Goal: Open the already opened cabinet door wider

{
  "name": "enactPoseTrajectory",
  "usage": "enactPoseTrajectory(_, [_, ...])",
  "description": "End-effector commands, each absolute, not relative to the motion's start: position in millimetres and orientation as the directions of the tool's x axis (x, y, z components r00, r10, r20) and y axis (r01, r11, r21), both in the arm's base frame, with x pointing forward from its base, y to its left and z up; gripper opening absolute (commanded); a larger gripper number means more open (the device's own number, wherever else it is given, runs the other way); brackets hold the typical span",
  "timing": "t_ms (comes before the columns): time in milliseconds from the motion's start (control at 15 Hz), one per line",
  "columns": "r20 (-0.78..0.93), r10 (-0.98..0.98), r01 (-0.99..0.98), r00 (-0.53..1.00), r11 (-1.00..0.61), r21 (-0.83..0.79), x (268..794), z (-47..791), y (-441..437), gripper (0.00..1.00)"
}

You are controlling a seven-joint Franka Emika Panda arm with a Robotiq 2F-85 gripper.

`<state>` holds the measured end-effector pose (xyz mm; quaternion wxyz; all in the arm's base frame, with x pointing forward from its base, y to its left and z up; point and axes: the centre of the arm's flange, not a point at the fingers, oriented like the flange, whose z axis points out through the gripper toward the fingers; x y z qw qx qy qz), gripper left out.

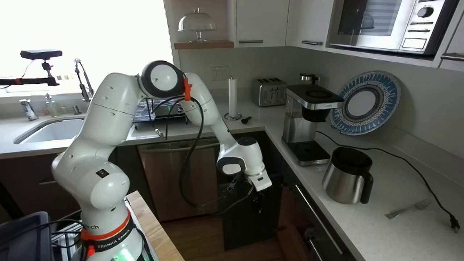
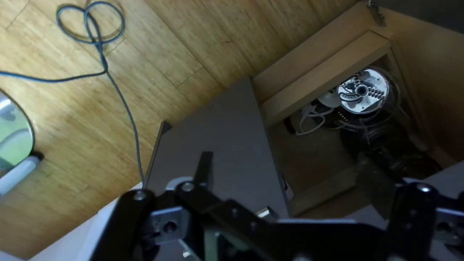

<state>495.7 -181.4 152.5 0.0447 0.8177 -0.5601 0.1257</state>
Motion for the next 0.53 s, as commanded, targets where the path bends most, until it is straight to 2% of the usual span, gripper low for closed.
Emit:
enactPoseTrajectory(0, [0.323,-0.806,-0.859,0.495,-0.510,0.042,449.2,210.1,-157.4,1.00])
enactPoseTrajectory(467, [0.333,-0.545,-0.623,0.770,-0.756,0.203,395.6,240.6,-173.4,1.00])
